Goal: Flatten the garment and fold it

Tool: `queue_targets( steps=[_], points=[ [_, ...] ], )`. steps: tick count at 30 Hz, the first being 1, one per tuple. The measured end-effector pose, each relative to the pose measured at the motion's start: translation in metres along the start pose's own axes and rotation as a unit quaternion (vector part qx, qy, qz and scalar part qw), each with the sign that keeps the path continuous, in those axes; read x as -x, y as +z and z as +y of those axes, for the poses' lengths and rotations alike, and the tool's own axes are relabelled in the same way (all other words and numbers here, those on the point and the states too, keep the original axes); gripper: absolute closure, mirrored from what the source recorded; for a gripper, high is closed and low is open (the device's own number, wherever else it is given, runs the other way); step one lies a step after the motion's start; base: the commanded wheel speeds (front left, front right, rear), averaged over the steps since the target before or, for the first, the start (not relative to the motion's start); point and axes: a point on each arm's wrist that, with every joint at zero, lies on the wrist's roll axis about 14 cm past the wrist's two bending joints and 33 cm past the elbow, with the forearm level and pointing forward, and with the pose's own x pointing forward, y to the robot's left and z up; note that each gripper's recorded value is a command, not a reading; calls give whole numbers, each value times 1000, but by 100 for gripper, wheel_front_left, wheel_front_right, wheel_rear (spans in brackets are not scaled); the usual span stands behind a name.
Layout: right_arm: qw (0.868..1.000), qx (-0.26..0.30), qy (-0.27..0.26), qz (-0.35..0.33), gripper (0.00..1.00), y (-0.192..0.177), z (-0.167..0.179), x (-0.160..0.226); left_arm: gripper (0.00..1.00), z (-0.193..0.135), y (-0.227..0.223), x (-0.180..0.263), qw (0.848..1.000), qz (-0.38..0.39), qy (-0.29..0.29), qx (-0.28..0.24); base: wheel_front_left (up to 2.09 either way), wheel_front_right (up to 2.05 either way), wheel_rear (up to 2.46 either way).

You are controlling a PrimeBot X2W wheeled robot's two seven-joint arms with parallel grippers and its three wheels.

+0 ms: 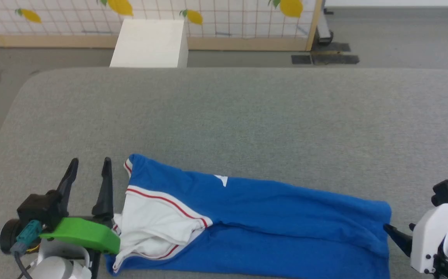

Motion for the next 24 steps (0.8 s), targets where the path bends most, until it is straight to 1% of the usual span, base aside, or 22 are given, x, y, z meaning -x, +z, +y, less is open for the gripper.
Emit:
queue_targets(
  steps=[7,12,13,14,15,19,24],
  points=[
    [997,-6,30,67,0,-17,20,-38,0,-3,-9,-7,1000,7,-1,-5,0,0,0],
    [992,-8,45,120,0,-35,30,-57,0,0,-19,-8,1000,20,6,1,0,0,0],
    [990,-6,48,129,55,-37,32,-58,0,1,-20,-8,1000,22,8,1,0,0,0],
    [990,-6,50,134,87,-38,32,-59,0,2,-21,-7,1000,23,10,0,0,0,0],
    [989,-5,51,138,100,-39,33,-60,0,3,-21,-7,1000,23,11,-2,0,0,0],
    [989,-2,57,139,100,-40,36,-59,0,4,-20,-7,1000,21,13,-4,0,0,0],
    [991,7,61,115,100,-32,38,-53,0,3,-15,-5,1000,14,12,-5,0,0,0]
  ],
)
